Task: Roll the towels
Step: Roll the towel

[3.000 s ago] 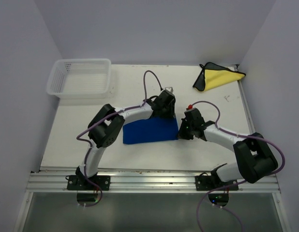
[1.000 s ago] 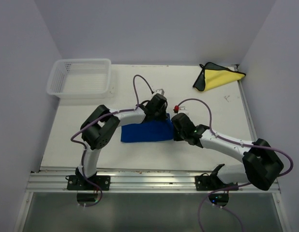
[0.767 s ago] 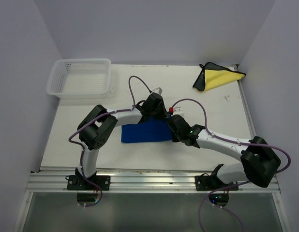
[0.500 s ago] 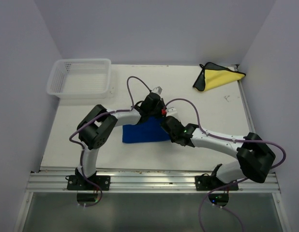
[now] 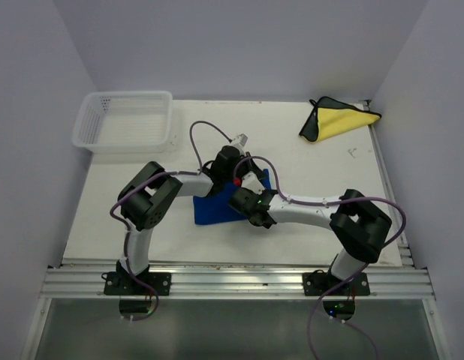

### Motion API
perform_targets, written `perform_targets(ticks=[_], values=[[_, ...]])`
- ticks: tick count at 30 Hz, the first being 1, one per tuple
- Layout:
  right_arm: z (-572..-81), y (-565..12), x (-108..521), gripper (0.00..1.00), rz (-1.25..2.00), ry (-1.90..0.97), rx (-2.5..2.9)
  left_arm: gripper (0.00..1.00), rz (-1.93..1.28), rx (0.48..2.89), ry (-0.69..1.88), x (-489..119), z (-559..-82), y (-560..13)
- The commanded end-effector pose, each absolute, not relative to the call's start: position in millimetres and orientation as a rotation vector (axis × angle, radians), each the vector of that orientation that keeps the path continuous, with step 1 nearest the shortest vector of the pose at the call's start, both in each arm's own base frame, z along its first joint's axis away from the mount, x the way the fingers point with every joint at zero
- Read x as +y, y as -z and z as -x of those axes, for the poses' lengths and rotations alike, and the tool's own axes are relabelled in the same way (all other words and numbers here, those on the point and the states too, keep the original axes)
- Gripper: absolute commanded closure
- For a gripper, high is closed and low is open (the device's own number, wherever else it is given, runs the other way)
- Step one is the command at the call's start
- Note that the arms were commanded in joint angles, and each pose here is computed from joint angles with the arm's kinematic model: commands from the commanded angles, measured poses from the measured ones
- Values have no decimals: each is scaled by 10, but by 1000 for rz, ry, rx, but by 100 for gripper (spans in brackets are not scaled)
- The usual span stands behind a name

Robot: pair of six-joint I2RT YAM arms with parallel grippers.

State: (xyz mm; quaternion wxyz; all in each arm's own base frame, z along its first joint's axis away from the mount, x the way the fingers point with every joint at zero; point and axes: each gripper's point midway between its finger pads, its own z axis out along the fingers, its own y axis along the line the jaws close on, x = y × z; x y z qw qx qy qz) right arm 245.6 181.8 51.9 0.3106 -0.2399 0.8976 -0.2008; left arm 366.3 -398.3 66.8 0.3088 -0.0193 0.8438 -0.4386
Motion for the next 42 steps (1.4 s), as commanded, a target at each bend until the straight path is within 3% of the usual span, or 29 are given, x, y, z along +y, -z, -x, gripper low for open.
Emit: perform_targets(ticks=[1, 16, 28, 35, 38, 42], values=[[-2439, -594, 1751, 100, 691, 659, 2322, 100, 1, 2124, 1214, -3992, -3779, -853], [-2334, -432, 1961, 99, 854, 666, 2327, 100, -34, 2207, 1090, -3790, -3731, -505], [-2188, -751, 2123, 52, 685, 279, 2334, 100, -42, 2210, 1081, -3784, -3721, -445], [-2203, -1014, 2116, 42, 331, -79, 2321, 100, -45, 2199, 1078, -3790, -3744, -474], [-2270, -899, 2102, 41, 116, -359, 2399, 100, -46, 2197, 1081, -3800, -3752, -485], [-2437, -766, 1967, 39, -104, -523, 2425, 100, -48, 2193, 1089, -3806, -3755, -512]])
